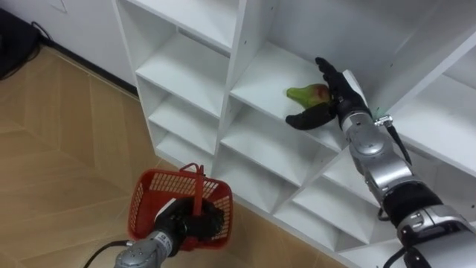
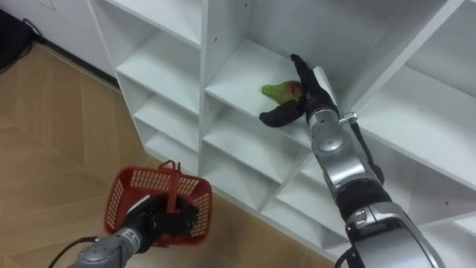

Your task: Collect fruits from the closet

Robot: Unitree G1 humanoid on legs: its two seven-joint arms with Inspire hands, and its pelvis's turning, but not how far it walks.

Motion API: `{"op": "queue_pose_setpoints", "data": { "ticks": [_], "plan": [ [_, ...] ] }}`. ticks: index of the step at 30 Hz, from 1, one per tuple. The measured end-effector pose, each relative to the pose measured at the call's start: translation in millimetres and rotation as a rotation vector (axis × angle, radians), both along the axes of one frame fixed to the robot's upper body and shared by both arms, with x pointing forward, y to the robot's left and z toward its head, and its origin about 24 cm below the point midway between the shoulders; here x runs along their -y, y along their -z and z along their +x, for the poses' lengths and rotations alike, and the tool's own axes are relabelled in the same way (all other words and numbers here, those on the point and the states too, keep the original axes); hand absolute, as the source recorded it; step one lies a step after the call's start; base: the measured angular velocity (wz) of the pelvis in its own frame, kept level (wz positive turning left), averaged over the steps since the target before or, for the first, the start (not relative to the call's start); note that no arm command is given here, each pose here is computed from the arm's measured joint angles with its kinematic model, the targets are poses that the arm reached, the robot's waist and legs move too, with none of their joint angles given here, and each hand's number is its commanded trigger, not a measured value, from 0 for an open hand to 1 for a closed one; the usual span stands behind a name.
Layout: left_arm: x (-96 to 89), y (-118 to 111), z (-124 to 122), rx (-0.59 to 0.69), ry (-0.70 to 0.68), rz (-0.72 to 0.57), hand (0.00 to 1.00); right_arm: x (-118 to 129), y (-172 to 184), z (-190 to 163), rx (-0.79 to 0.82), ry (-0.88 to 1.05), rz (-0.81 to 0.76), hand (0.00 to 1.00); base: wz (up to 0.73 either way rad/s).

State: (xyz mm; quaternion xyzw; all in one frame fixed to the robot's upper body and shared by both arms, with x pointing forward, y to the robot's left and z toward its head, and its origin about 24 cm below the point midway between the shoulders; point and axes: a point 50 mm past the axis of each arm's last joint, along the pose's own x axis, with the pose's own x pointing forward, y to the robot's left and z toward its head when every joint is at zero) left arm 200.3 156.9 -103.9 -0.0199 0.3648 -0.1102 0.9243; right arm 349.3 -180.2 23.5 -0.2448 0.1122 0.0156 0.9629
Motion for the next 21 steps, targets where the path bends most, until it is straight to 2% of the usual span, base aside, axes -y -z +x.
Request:
{"op": "queue_pose_setpoints", "data": {
  "ticks": [12,13,14,15,16,17,18,21],
  "plan": [
    [-1.3,0.0,-0.1,0.000,0.001,0.004,1.00,-0.3,0.3,-0.1,-0.001,-0.009,-0.022,0.00,0.00],
    [-1.3,0.0,-0.1,0.000,0.001,0.004,1.00,-0.3,0.3,-0.1,-0.001,-0.009,-0.024,0.06,0.00],
    [-1.3,0.0,-0.1,0.000,0.001,0.004,1.00,-0.3,0.3,-0.1,-0.001,-0.009,-0.025,0.20,0.00],
    [-1.3,0.0,-0.1,0.000,0.001,0.004,1.00,-0.3,0.3,-0.1,-0.001,-0.010,-0.025,0.59,0.00],
    [-1.3,0.0,-0.1,0.000,0.001,0.004,1.00,-0.3,0.3,-0.1,-0.001,-0.010,-0.026,0.71,0.00],
    [-1.4,0.0,-0.1,0.000,0.001,0.004,1.00,-0.2,0.6,-0.3,-0.002,-0.010,-0.026,0.97,0.00],
    [-1.5,0.0,-0.2,-0.001,0.002,0.004,1.00,-0.1,1.1,-0.4,-0.004,-0.009,-0.026,1.00,0.00],
    [-1.6,0.4,-0.7,-0.005,-0.005,-0.006,1.00,0.0,1.5,-0.6,-0.003,-0.010,-0.040,1.00,0.00]
  ]
}}
